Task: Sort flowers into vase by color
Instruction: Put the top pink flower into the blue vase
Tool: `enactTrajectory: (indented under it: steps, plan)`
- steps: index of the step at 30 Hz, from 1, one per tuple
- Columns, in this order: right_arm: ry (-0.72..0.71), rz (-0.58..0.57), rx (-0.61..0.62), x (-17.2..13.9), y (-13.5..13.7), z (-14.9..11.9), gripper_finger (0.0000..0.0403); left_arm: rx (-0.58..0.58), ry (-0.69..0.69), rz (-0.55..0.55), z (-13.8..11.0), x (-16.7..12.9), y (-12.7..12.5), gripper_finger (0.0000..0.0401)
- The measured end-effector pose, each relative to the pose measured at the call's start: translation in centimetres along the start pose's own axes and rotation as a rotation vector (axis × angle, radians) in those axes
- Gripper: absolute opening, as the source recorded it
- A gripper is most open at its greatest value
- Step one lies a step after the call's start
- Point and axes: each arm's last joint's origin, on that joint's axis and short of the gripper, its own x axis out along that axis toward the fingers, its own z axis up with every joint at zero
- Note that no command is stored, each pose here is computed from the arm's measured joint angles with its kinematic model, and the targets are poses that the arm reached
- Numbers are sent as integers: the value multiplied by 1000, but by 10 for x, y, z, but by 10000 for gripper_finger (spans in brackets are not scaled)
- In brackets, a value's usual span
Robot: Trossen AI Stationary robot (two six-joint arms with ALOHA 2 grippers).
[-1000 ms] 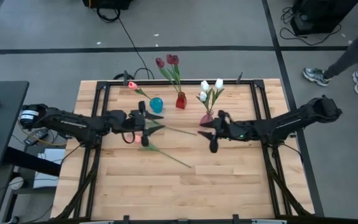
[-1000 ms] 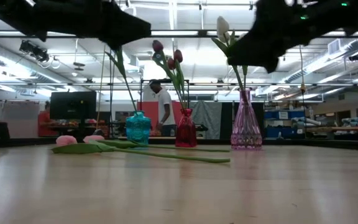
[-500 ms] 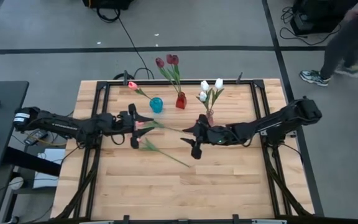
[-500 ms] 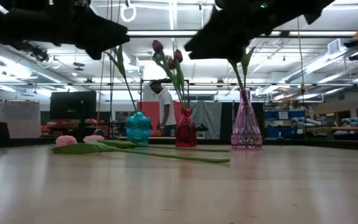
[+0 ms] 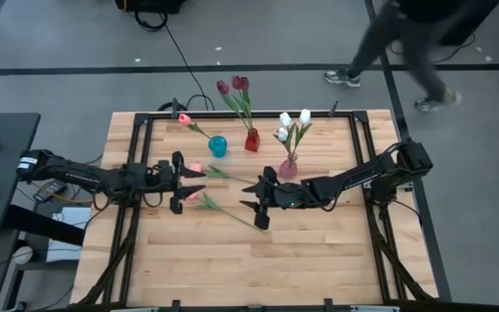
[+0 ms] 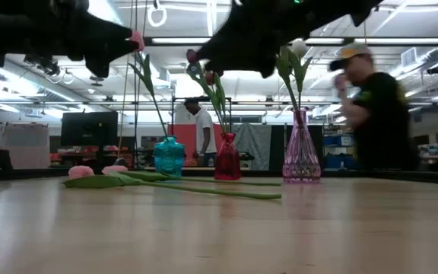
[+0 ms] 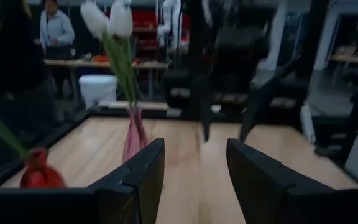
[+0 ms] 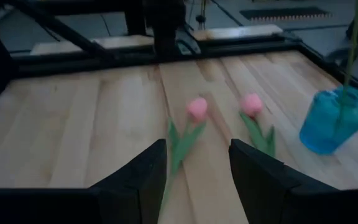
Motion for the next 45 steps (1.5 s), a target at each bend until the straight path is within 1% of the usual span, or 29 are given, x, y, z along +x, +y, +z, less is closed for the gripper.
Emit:
enactTrajectory:
  steps: [4,8,10,15,19,22,24,29,33,38,41,45]
  plan:
    - [-14,24,-22,7,3,8,184,2,9,0,0,-2,-1,179]
    - [-27,43,-21,11,4,13,184,30,31,0,-2,-4,-1,179]
    - [-20,40,-28,13,5,12,184,26,13,0,1,-4,-1,179]
    - [-10,14,-39,19,4,8,184,20,22,2,0,-4,-1,179]
    - [84,-38,-85,27,2,-9,184,22,36,20,-2,-3,-1,179]
    - [184,-116,-134,38,-3,-30,184,10,38,24,-3,-2,-1,179]
    - [241,-154,-144,45,-9,-43,184,10,51,25,-5,-2,-1,179]
    - [360,-209,-69,59,-28,-66,184,3,59,25,-6,-1,-1,179]
    - [433,-270,-25,63,-43,-75,175,1,61,25,-6,-1,-1,179]
    - [430,-323,19,64,-56,-74,156,3,62,41,-6,-1,0,179]
    - [452,-325,33,65,-62,-75,150,6,62,45,-6,-1,0,179]
    - [482,-335,48,63,-68,-83,149,7,63,45,-6,-1,0,179]
